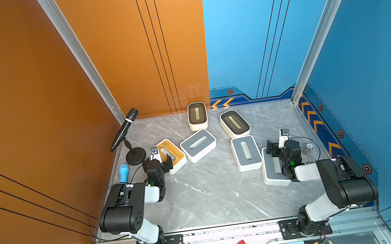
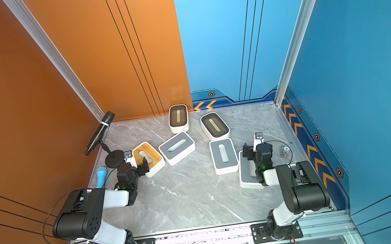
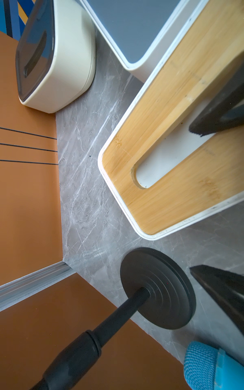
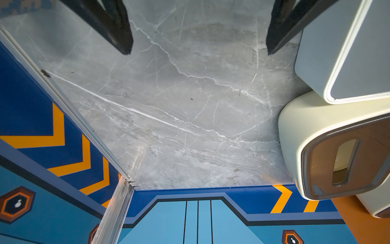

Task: Stack the tissue boxes
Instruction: Pick up the tissue box from the center of the board.

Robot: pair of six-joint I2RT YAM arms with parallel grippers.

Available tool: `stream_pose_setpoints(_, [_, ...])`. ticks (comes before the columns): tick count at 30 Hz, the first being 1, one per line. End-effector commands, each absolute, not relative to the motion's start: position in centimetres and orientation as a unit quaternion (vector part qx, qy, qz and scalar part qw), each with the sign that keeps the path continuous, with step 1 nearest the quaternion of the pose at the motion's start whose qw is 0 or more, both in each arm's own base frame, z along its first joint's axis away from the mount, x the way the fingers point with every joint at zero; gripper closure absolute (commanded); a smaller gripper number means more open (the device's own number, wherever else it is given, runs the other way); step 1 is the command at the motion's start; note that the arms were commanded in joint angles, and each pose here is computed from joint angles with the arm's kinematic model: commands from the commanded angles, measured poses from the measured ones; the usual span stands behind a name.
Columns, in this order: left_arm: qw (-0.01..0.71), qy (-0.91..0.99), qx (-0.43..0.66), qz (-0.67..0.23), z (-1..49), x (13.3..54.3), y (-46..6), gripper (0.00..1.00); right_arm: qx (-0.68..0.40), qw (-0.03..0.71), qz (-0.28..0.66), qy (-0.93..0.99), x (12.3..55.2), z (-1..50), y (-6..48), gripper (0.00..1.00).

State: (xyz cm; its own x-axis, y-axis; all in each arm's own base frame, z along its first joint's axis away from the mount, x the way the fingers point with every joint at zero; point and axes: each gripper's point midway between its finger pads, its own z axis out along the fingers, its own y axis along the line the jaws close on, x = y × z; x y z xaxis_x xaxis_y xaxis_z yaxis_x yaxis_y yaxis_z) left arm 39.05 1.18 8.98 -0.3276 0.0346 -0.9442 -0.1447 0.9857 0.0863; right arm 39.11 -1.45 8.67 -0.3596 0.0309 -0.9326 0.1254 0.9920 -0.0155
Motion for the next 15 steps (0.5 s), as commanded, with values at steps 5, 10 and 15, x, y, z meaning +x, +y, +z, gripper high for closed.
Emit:
stream_pose_setpoints(5, [0.579, 0.811, -0.038, 0.076, 9.2, 39.2, 1.6, 0.02, 0.059, 0.571, -0.043, 0.818, 39.2, 9.3, -1.8, 0.0])
stream_pose_setpoints(10, [0.61, 0.785, -0.06, 0.088, 11.1, 37.7, 2.3, 0.02, 0.105, 0.622, -0.054, 0.774, 36.3, 11.9, -3.5, 0.0])
stream_pose_setpoints(15, [0.631, 0.755, -0.104, 0.145, 13.7, 35.5, 3.5, 0.02, 0.138, 0.624, -0.06, 0.767, 34.3, 13.5, -4.4, 0.0])
